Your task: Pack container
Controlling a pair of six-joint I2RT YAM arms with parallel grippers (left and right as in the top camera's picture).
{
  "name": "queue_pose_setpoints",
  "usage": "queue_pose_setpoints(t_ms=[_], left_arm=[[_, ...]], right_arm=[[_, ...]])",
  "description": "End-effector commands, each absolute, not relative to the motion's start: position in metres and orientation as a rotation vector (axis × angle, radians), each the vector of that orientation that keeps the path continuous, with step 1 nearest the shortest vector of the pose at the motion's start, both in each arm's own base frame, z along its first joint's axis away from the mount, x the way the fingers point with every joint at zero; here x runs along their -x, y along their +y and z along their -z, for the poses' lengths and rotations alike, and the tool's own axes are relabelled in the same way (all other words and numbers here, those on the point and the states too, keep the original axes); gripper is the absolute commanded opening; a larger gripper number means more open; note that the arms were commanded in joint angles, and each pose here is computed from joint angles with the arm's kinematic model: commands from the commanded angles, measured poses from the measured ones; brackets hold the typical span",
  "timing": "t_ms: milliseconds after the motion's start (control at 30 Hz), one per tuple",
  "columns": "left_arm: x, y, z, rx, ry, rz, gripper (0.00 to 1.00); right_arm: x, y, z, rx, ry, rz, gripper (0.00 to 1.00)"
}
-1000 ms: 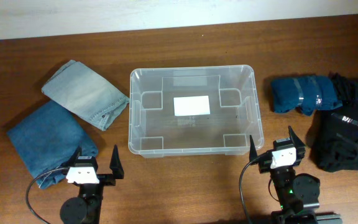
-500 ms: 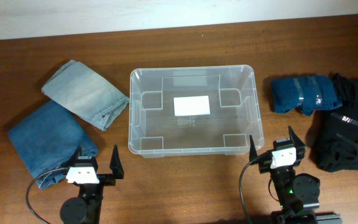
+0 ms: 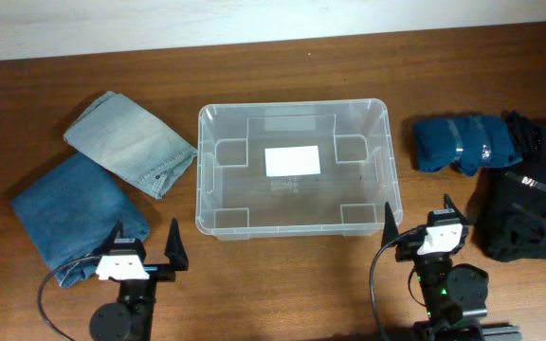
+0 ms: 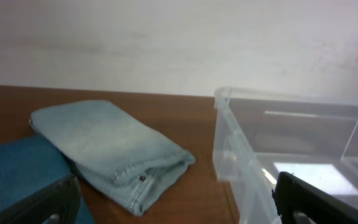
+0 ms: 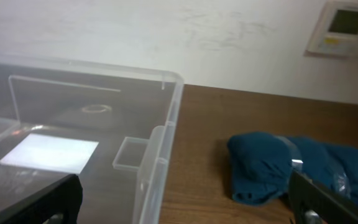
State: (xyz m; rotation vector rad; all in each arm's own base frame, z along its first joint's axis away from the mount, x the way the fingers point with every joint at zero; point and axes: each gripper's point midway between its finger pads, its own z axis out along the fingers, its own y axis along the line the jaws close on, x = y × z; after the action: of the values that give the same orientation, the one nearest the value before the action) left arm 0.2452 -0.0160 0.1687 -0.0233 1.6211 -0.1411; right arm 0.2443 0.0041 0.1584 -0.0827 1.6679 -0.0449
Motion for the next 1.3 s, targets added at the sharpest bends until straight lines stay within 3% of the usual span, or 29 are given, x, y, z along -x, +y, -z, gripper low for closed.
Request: queue_pose_setpoints(t_ms=[0, 267, 633, 733, 867, 1000, 1267], left_arm=[[-0.242, -0.014, -0.215, 0.059, 1.547, 0.163, 0.99], [-0.275, -0.015, -0.278, 0.015, 1.711, 0.109, 0.99], [-0.355, -0.018, -0.273, -0.001, 2.166, 0.08, 0.99], [-0.365, -0.019, -0.258, 0.001, 2.281, 0.077, 0.99], [-0.371, -0.019, -0.246, 0.001, 2.322, 0.076, 0.99], [-0.372, -0.019, -0.243, 0.002, 2.332, 0.075, 0.99], [-0.372, -0.017, -0.243, 0.006, 2.331, 0.066, 0.99]], right_arm=[[-0.241, -0.01, -0.195, -0.035, 1.606, 0.059, 0.98], [-0.246, -0.034, -0.266, -0.188, 1.693, 0.135, 0.98], [-0.317, -0.03, -0.288, -0.23, 2.153, 0.125, 0.98], [-0.338, -0.031, -0.278, -0.24, 2.257, 0.124, 0.99], [-0.352, -0.062, -0.252, -0.56, 2.286, -0.036, 0.99], [-0.358, -0.103, -0.22, -0.862, 2.273, -0.344, 0.98], [-0.356, -0.165, -0.147, -1.146, 2.323, -0.427, 0.99]])
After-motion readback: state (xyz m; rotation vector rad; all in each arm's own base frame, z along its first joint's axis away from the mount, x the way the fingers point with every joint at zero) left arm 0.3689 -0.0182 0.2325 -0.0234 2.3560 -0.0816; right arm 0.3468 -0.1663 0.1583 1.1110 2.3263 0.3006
